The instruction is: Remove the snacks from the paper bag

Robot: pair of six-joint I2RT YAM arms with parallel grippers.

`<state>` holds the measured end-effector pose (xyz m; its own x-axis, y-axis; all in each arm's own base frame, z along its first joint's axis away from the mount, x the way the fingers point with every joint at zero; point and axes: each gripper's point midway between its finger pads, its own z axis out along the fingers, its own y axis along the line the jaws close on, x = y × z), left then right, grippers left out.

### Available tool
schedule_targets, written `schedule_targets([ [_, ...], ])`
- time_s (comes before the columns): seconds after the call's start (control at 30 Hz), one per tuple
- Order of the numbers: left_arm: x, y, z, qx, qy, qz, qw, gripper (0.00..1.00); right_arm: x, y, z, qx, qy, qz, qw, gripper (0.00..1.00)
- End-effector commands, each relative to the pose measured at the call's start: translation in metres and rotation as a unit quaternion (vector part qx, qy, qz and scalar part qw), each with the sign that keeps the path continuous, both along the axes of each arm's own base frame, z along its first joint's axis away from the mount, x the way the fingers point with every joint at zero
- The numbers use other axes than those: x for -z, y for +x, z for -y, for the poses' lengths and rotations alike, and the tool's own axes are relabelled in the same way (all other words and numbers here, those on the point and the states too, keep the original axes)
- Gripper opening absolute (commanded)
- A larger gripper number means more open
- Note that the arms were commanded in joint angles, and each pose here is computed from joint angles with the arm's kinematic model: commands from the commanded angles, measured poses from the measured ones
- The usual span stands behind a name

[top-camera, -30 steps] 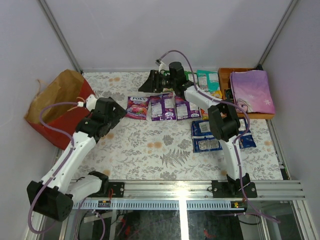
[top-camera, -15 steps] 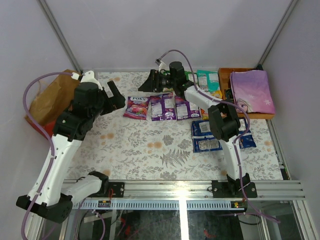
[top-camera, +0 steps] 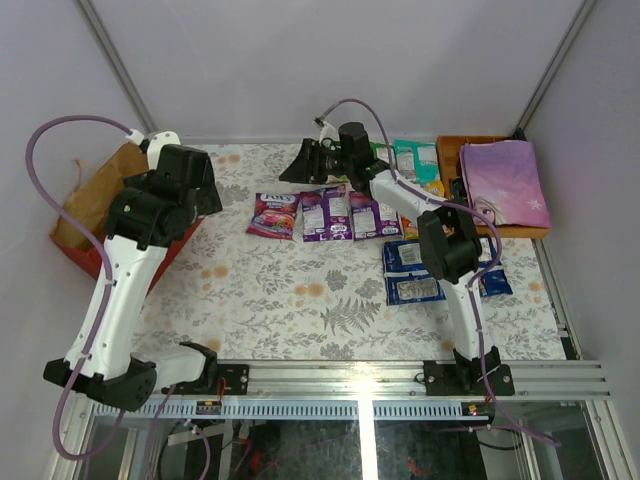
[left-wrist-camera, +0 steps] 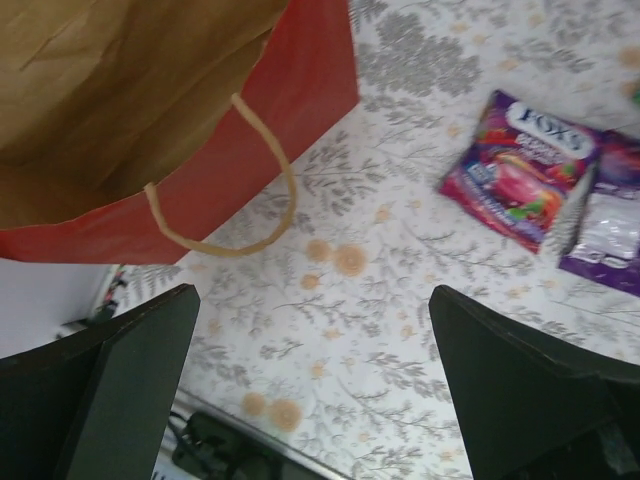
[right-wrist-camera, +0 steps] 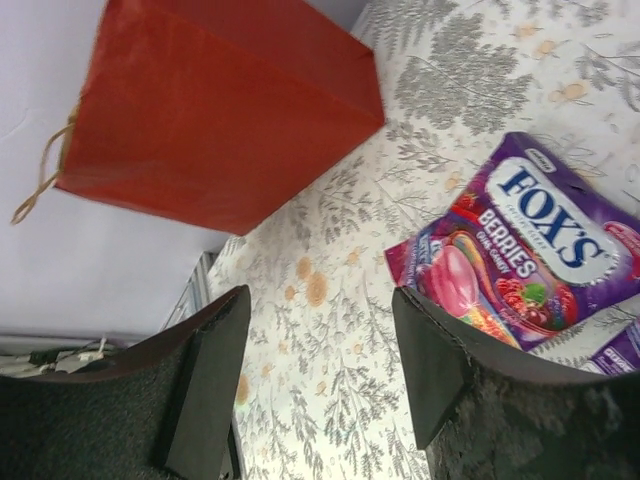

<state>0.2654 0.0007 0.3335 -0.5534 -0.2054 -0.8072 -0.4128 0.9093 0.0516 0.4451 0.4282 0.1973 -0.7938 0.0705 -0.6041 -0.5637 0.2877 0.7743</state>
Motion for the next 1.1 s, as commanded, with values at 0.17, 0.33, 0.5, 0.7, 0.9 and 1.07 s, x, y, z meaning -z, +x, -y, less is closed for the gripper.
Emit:
schedule_targets([
  [0.17,-0.005,0.016,-0.029,-0.06,0.073,-0.025,0.995,1.0,0.039,-0.01,-0.063,-0.001,-0.136,0.102,0.985,0.68],
  [0.33,0.01,0.035,-0.045,-0.099,0.083,-0.015,0.992,1.0,0.067,-0.014,-0.079,-0.016,-0.216,0.154,0.964,0.77],
  [0.5,0.023,0.044,-0.05,-0.092,0.077,-0.022,0.992,1.0,0.106,-0.013,-0.072,-0.019,-0.309,0.218,0.926,0.83],
  [0.7,0.033,0.053,-0.049,-0.08,0.069,-0.026,0.994,1.0,0.139,-0.008,-0.067,-0.01,-0.441,0.335,0.832,0.94],
  [0.9,0.037,0.06,-0.044,-0.067,0.06,-0.023,0.996,1.0,0.147,-0.002,-0.062,-0.006,-0.456,0.349,0.818,0.96],
  [1.07,0.038,0.061,-0.041,-0.058,0.05,-0.017,0.997,1.0,0.16,-0.01,-0.057,-0.025,-0.461,0.335,0.821,0.97],
])
